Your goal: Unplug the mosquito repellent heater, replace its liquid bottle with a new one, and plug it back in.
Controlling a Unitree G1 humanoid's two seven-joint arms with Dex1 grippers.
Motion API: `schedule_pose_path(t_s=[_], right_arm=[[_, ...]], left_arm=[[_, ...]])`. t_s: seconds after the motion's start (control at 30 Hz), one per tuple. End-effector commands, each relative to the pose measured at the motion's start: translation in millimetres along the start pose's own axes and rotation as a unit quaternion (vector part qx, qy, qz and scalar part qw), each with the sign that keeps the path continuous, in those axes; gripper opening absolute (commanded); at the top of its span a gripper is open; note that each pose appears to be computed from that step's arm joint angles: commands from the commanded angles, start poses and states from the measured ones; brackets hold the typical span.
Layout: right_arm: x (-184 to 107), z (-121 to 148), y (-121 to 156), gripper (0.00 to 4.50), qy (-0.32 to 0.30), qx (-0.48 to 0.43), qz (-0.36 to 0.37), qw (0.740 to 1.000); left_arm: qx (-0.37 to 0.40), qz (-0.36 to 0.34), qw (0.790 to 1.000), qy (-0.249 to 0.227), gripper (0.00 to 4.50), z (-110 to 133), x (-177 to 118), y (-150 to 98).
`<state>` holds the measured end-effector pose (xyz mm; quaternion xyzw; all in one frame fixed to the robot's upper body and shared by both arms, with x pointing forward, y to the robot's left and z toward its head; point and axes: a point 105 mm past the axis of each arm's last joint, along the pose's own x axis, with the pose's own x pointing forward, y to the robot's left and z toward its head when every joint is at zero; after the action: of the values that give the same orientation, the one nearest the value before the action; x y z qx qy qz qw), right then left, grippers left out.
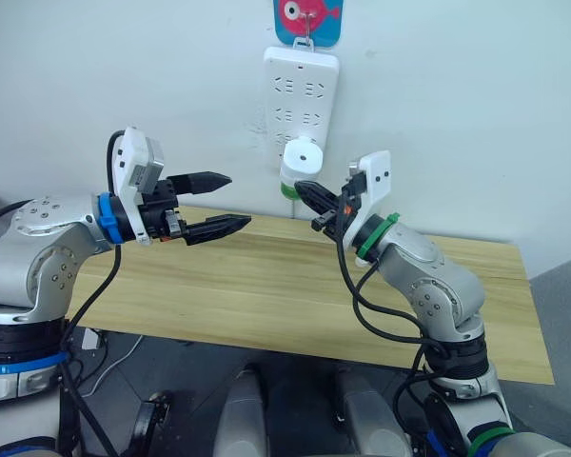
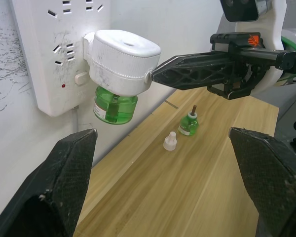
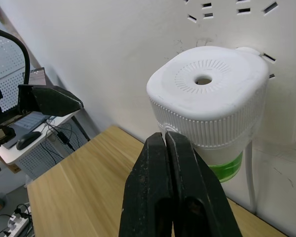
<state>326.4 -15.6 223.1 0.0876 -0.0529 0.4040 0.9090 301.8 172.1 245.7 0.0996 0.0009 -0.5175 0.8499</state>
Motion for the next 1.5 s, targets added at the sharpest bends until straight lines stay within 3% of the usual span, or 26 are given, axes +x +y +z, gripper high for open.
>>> schedule_pose_path(t_s=[0.03, 1.23, 1.5], right_arm=[[1.2, 12.5, 5.0, 0.08, -0.023, -0.017, 0.008, 1.000], [3.1, 6.2, -3.2, 0.08, -0.009, -0.031, -0.017, 0.999], [2.7, 20.2, -18.8, 0.08, -0.048, 0.001, -0.063, 0.997]], left_arm=[[0.020, -0.005, 1.000, -0.005, 4.50, 8.5, 0.8, -3.4], [0.021, -0.002, 1.000, -0.004, 4.50, 9.0, 1.7, -1.6], [0.020, -0.004, 1.000, -0.005, 4.50, 9.0, 1.6, -2.2]])
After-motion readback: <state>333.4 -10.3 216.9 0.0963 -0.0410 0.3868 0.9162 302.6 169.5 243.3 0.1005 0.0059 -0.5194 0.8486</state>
